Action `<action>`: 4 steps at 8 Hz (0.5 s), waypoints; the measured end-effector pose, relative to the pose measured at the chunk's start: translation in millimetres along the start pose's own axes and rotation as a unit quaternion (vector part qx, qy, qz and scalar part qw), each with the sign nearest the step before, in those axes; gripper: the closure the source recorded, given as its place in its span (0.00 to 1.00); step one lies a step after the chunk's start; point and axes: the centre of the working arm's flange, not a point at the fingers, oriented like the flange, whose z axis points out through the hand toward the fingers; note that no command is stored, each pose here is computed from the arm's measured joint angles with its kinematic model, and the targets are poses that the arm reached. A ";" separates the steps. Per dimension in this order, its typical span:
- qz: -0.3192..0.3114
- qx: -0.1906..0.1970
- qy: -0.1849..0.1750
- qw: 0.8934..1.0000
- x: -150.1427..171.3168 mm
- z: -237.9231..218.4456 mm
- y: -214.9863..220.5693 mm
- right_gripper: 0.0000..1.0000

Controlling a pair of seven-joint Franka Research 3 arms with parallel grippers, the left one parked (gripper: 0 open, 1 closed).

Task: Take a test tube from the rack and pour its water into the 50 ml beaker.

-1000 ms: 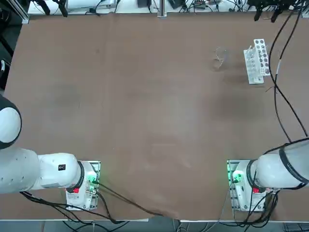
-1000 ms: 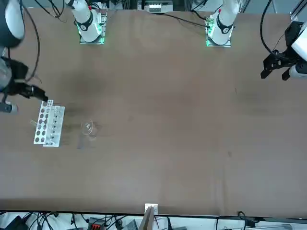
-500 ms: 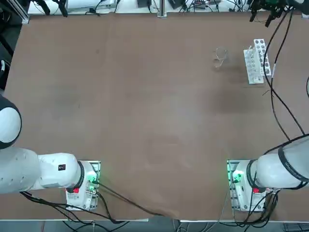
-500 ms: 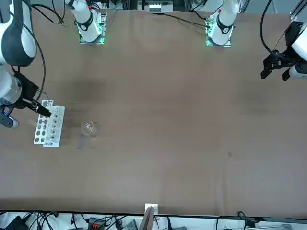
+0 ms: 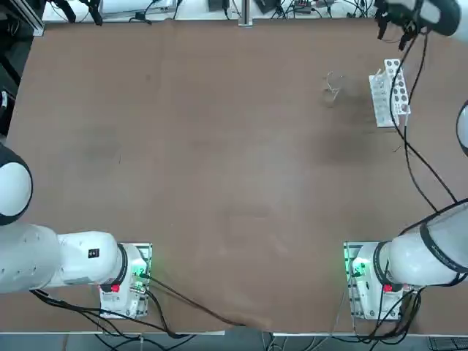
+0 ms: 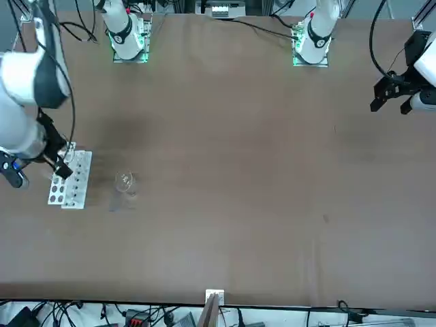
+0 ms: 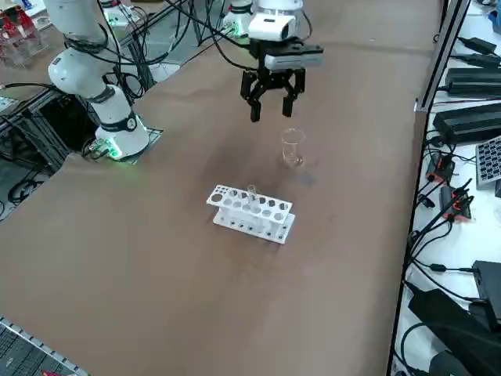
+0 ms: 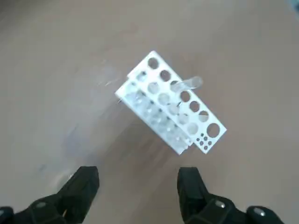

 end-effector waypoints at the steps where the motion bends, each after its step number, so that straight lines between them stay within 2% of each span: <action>1: 0.048 -0.026 0.031 0.998 -12.7 14.2 -17.6 0.00; 2: 0.095 -0.049 0.066 0.992 -24.4 30.8 -34.1 0.00; 4: 0.182 -0.079 0.146 0.969 -36.4 68.4 -56.9 0.00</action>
